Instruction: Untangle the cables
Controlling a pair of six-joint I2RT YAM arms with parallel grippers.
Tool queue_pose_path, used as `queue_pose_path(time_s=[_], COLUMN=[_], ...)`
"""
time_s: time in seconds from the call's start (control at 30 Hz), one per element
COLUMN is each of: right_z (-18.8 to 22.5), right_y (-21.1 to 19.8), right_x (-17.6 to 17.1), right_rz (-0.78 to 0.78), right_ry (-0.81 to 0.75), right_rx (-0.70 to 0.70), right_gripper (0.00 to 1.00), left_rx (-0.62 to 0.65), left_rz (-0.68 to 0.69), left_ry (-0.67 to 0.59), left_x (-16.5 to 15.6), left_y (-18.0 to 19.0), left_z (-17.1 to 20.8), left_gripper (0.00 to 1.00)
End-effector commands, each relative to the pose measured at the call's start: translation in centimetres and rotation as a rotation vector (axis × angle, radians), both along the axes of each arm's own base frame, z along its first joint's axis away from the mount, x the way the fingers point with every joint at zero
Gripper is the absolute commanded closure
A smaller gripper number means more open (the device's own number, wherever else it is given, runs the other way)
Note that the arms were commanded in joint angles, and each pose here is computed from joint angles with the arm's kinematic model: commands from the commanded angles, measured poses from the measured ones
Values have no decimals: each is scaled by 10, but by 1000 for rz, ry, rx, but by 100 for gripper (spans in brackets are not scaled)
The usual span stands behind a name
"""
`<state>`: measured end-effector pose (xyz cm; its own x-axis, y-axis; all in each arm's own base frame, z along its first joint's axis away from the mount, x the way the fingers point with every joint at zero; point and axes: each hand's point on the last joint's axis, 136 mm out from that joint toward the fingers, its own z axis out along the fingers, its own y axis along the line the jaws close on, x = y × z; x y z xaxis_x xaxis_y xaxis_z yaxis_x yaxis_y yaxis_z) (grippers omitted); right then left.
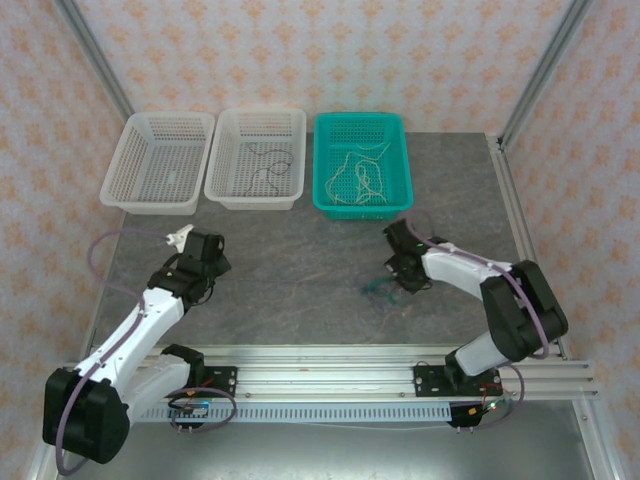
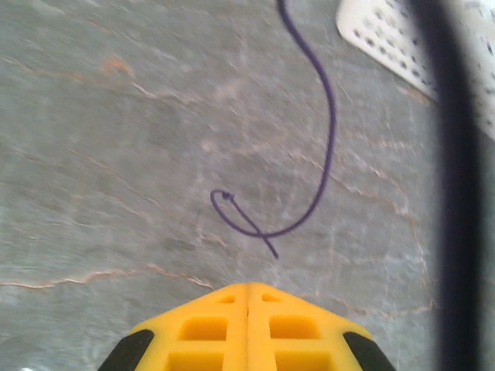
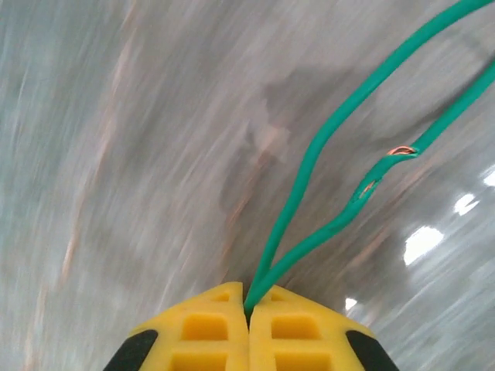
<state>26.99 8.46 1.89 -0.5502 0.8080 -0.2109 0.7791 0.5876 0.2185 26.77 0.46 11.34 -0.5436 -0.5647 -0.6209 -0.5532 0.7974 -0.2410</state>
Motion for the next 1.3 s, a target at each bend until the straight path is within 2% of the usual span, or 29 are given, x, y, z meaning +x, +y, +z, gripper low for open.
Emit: queue_pose_path(time_s=[0.0, 0.1, 0.3, 0.47, 0.53, 0.7, 0.8, 0.93, 1.1, 1.17, 1.27], right_z=[12, 29, 47, 64, 66, 55, 59, 71, 90, 99, 111], right_y=[-73, -108, -166, -184, -181, -137, -112, -94, -81, -73, -61], right_x=[-9, -8, -17, -15, -10, 9, 14, 15, 18, 21, 25], right_rz=[-150, -236, -414, -443, -412, -268, -172, -124, -85, -74, -69], right_ry=[-18, -53, -71, -111, -127, -169, -185, -232, -297, -323, -359], right_rx=[-177, -205, -212, -206, -192, -10, 22, 62, 123, 173, 248], right_gripper=[100, 100, 99, 100, 100, 100, 100, 100, 100, 100, 100], left_rx=[93, 57, 72, 59, 45, -145, -117, -78, -55, -35, 7], left_rz=[147, 196, 267, 303, 288, 103, 27, -21, 0, 3, 5], left_ry=[77, 81, 90, 94, 86, -9, -3, 38, 79, 61, -4], left_x=[-20, -23, -30, -37, -33, 1, 9, 12, 8, 7, 3], left_y=[46, 58, 75, 86, 84, 41, 23, 8, 11, 14, 21], left_z=[3, -1, 0, -1, -2, -16, -21, -32, -44, -35, -5], left_gripper=[100, 100, 100, 100, 100, 100, 100, 100, 60, 53, 36])
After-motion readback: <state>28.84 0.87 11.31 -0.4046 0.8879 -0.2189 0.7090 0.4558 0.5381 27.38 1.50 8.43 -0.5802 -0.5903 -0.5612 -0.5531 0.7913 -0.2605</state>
